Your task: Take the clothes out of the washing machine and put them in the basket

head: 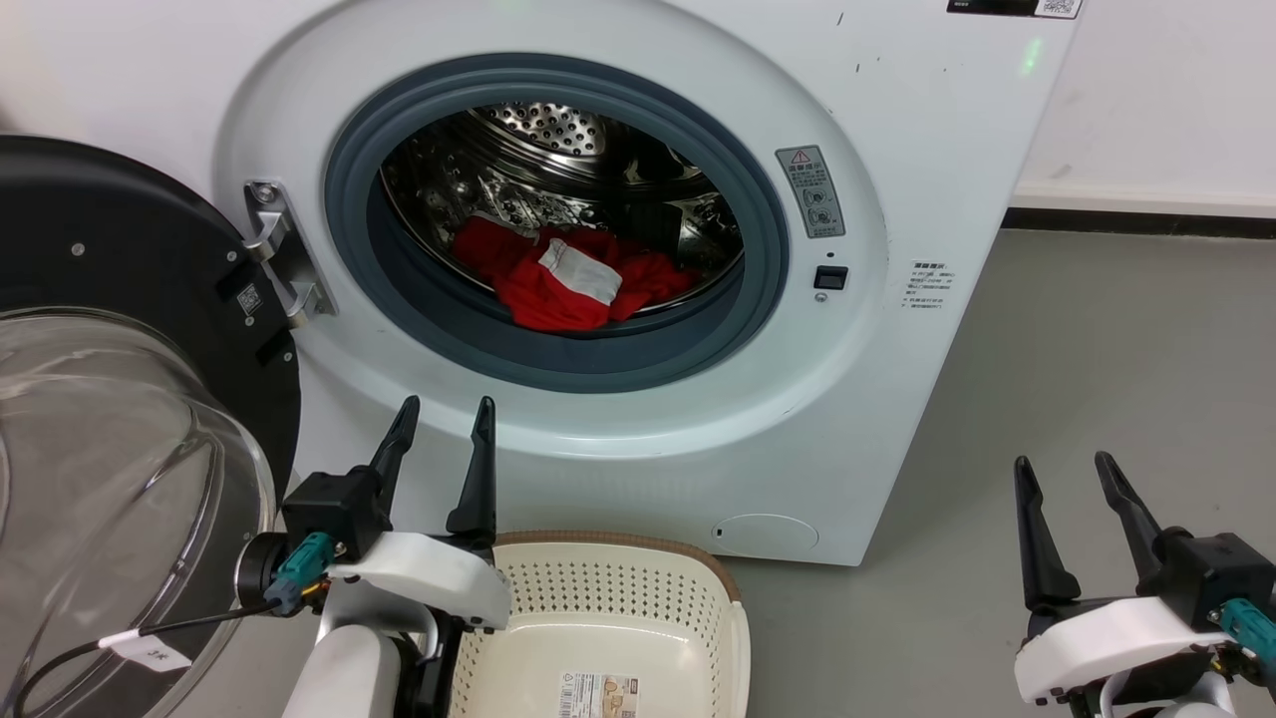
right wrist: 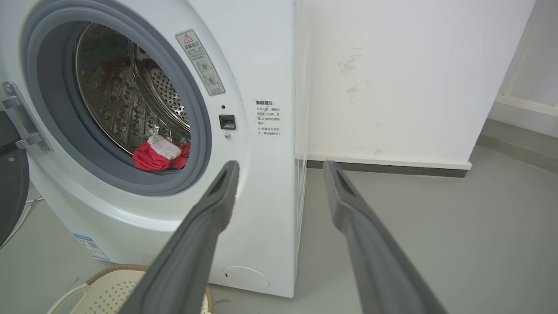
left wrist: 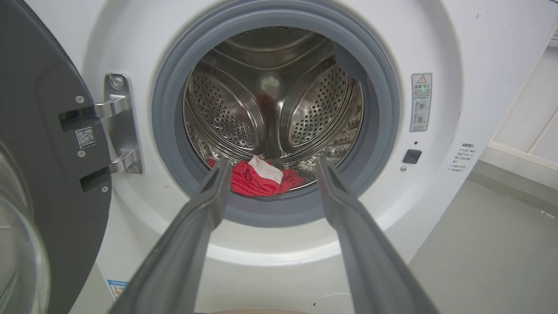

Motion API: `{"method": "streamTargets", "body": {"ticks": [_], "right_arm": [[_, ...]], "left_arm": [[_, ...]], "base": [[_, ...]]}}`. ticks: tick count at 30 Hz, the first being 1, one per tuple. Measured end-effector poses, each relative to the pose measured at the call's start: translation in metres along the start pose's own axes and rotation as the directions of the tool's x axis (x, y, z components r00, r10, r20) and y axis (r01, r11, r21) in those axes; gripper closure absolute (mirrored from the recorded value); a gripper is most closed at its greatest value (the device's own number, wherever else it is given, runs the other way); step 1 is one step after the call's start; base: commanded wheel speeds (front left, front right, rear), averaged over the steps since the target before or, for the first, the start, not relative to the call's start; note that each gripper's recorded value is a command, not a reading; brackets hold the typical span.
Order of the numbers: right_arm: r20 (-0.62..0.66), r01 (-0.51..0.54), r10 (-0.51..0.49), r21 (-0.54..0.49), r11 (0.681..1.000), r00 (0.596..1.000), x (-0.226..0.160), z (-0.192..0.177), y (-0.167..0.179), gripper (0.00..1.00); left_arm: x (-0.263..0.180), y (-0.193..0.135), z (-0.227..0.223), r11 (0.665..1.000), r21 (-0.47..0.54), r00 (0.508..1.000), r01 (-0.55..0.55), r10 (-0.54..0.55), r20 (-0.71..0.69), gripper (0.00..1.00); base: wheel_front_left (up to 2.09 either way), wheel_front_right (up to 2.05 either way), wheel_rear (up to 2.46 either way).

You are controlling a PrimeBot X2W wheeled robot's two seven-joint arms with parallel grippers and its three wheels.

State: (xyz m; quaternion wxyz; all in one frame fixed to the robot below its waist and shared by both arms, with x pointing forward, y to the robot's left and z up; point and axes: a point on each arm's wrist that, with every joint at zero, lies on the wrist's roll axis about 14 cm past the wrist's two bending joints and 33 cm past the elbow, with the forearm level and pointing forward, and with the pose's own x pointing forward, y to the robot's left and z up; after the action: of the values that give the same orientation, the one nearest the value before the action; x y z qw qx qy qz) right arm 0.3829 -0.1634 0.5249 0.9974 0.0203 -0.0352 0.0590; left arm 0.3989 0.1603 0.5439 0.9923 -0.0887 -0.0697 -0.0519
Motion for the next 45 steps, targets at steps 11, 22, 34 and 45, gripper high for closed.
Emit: {"method": "streamTargets", "body": {"ticks": [11, 22, 34, 45], "right_arm": [[-0.009, -0.008, 0.007, -0.082, 0.997, 1.000, -0.0010, -0.0016, 0.0000, 0.00], [0.002, -0.018, 0.018, -0.129, 0.992, 1.000, 0.0000, -0.0008, 0.0019, 0.00], [-0.004, -0.024, 0.024, -0.152, 0.988, 1.000, 0.0001, -0.0038, 0.0027, 0.00], [-0.021, -0.023, 0.020, -0.138, 0.990, 1.000, 0.0006, -0.0090, 0.0020, 0.00]], "left_arm": [[0.0020, -0.0019, 0.0015, 0.996, 0.086, 1.000, 0.014, -0.015, 0.011, 0.00], [0.0016, -0.0015, 0.0012, 0.988, 0.155, 1.000, 0.017, -0.020, 0.017, 0.00], [0.0020, -0.0010, 0.0013, 0.980, 0.196, 0.999, 0.021, -0.025, 0.020, 0.00], [0.0044, 0.0029, -0.0040, 0.982, 0.187, 1.000, 0.010, -0.011, 0.007, 0.00]], "base": [[0.00, 0.00, 0.00], [0.00, 0.00, 0.00], [0.00, 0.00, 0.00], [0.00, 0.00, 0.00]]}}
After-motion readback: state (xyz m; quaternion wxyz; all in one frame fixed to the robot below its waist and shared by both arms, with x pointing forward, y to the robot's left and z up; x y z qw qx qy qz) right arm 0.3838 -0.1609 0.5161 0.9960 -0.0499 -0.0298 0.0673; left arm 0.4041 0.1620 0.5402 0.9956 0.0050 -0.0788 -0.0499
